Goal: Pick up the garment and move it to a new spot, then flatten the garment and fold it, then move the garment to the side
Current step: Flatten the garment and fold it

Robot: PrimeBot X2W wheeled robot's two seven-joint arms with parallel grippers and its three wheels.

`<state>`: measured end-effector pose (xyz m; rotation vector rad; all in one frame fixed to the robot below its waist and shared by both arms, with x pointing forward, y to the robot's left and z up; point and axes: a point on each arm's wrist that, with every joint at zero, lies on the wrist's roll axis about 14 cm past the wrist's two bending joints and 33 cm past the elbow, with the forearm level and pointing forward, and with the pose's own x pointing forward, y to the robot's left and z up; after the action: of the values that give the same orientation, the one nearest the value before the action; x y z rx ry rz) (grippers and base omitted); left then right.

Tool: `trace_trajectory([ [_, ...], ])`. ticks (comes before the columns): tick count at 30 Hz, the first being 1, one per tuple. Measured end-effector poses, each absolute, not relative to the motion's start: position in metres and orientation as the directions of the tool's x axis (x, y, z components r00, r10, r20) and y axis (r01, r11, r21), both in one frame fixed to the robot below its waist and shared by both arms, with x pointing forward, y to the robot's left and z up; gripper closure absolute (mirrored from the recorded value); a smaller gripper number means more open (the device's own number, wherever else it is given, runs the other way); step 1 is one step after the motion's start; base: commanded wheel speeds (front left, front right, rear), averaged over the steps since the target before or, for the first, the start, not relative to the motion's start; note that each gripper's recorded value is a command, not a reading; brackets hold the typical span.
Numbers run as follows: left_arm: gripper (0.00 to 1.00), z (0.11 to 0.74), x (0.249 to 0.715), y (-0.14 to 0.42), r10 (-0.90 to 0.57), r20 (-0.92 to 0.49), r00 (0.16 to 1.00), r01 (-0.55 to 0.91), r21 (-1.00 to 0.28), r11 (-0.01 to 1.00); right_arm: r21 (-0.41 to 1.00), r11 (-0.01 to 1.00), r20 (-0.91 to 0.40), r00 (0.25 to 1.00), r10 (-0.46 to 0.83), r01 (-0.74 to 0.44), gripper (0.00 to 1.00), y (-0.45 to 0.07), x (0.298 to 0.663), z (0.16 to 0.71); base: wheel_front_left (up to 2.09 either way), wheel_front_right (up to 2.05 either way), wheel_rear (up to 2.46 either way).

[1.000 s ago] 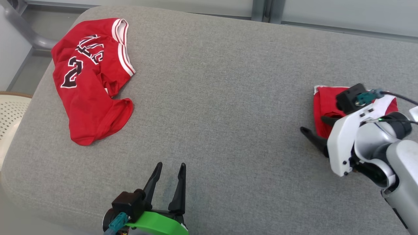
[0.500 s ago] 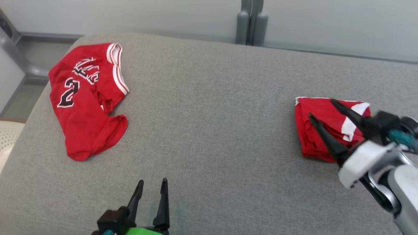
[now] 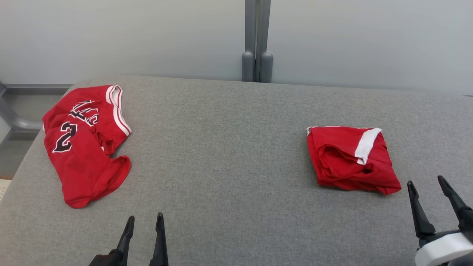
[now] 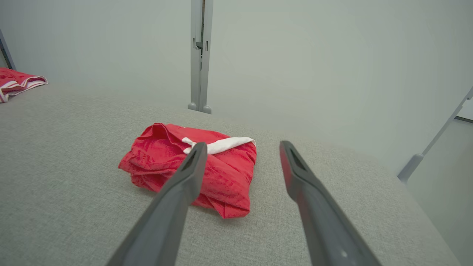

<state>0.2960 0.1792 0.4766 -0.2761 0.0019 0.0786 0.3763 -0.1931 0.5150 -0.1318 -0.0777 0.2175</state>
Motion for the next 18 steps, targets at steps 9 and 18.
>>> trace_trajectory([
  [9, 0.0, 0.477, 0.295, 0.177, 0.039, -0.002, 0.999, -0.038, -0.212, 0.976, -0.093, 0.981, 0.019, 0.985, 0.174, -0.172, 0.0, -0.192, 0.36, 0.495, 0.0, 0.0, 0.0],
  [18, 0.0, 0.474, 0.304, 0.173, 0.002, -0.014, 1.0, -0.005, -0.182, 0.983, -0.019, 0.99, 0.061, 0.988, 0.14, -0.139, 1.0, -0.201, 0.389, 0.508, 0.0, 0.0, 0.0],
])
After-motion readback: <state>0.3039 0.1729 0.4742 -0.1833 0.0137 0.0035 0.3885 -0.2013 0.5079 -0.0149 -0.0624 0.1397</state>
